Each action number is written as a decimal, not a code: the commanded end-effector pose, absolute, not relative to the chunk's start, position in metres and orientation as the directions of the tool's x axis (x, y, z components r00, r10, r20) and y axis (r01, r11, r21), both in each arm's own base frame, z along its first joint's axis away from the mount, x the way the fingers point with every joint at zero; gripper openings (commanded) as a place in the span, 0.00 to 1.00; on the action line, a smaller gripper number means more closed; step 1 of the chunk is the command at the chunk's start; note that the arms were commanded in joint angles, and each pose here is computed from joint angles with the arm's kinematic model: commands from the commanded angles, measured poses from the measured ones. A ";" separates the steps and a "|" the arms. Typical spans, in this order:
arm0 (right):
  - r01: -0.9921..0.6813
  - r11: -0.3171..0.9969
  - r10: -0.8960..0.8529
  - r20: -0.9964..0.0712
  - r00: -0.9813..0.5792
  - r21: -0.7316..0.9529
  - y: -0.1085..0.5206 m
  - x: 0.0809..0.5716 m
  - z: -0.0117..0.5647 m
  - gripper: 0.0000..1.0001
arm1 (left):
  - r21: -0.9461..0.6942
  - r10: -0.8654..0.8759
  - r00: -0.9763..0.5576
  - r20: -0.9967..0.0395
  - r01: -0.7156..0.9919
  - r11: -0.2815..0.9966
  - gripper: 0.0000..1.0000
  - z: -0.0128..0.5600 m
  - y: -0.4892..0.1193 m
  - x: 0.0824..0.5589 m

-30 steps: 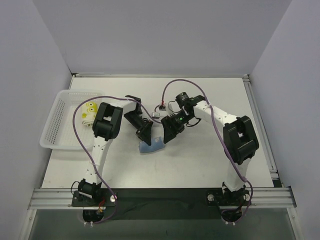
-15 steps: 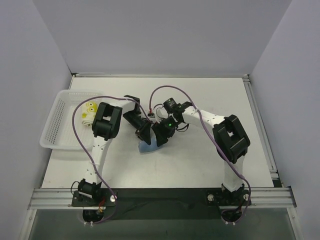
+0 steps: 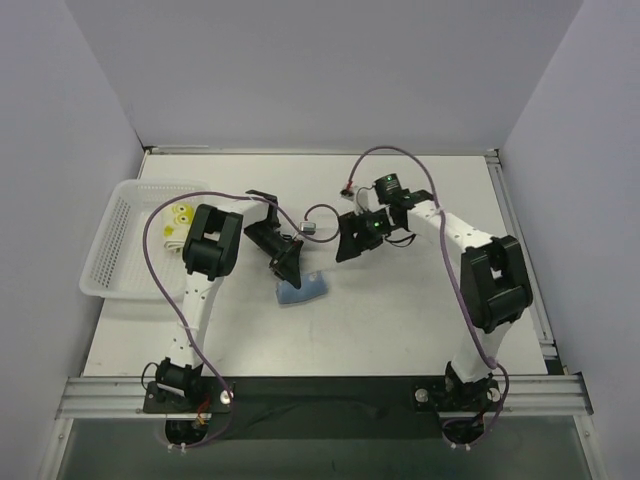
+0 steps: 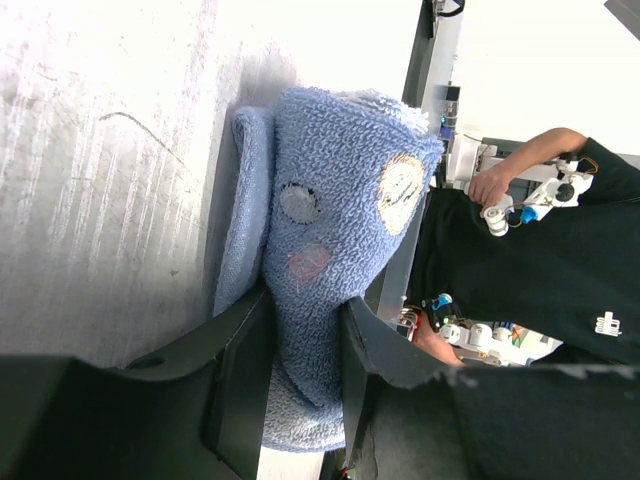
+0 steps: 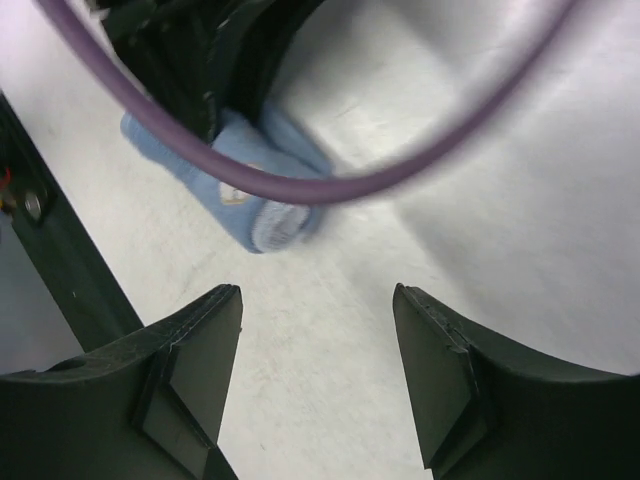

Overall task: Roll the towels
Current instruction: Roll the towel, then place the rolled towel into the container

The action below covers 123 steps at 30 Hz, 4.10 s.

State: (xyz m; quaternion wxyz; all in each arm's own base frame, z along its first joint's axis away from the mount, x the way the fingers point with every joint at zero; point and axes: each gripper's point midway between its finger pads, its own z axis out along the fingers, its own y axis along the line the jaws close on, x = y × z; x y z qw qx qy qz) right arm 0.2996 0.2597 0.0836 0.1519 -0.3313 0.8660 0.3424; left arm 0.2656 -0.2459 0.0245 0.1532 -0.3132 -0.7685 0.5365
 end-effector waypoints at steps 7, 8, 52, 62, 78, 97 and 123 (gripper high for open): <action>-0.606 0.560 -0.270 -0.567 -0.778 0.565 0.248 0.311 0.132 0.64 | -0.878 0.723 -0.679 -0.127 0.416 0.237 0.39 -0.003 -0.224 0.264; -0.606 0.554 -0.269 -0.566 -0.779 0.571 0.250 0.307 0.129 0.64 | -0.880 0.722 -0.681 -0.125 0.412 0.237 0.39 -0.004 -0.224 0.264; -0.308 0.512 -0.350 -0.133 -0.927 0.802 0.305 0.255 0.055 0.00 | -0.254 0.589 -0.522 -0.617 0.841 0.479 0.69 0.109 -0.172 0.338; -0.175 0.495 -0.310 -0.016 -0.951 0.851 0.309 0.263 0.053 0.00 | 0.149 0.782 -0.090 -0.617 0.962 0.229 0.78 0.109 -0.218 0.278; -0.139 0.409 -0.299 -0.011 -0.954 0.902 0.314 0.280 0.072 0.12 | 0.272 0.942 0.055 -0.331 0.961 0.039 0.51 0.016 -0.238 0.268; -0.250 0.427 -0.318 -0.114 -0.941 0.869 0.316 0.296 0.060 0.47 | -0.070 0.889 -0.265 -0.373 0.963 0.259 0.66 0.002 -0.237 0.276; -0.255 0.547 -0.152 -0.206 -0.967 0.797 0.205 0.339 0.118 0.78 | -0.063 0.512 -0.724 -0.462 0.602 0.796 0.00 0.161 -0.089 0.379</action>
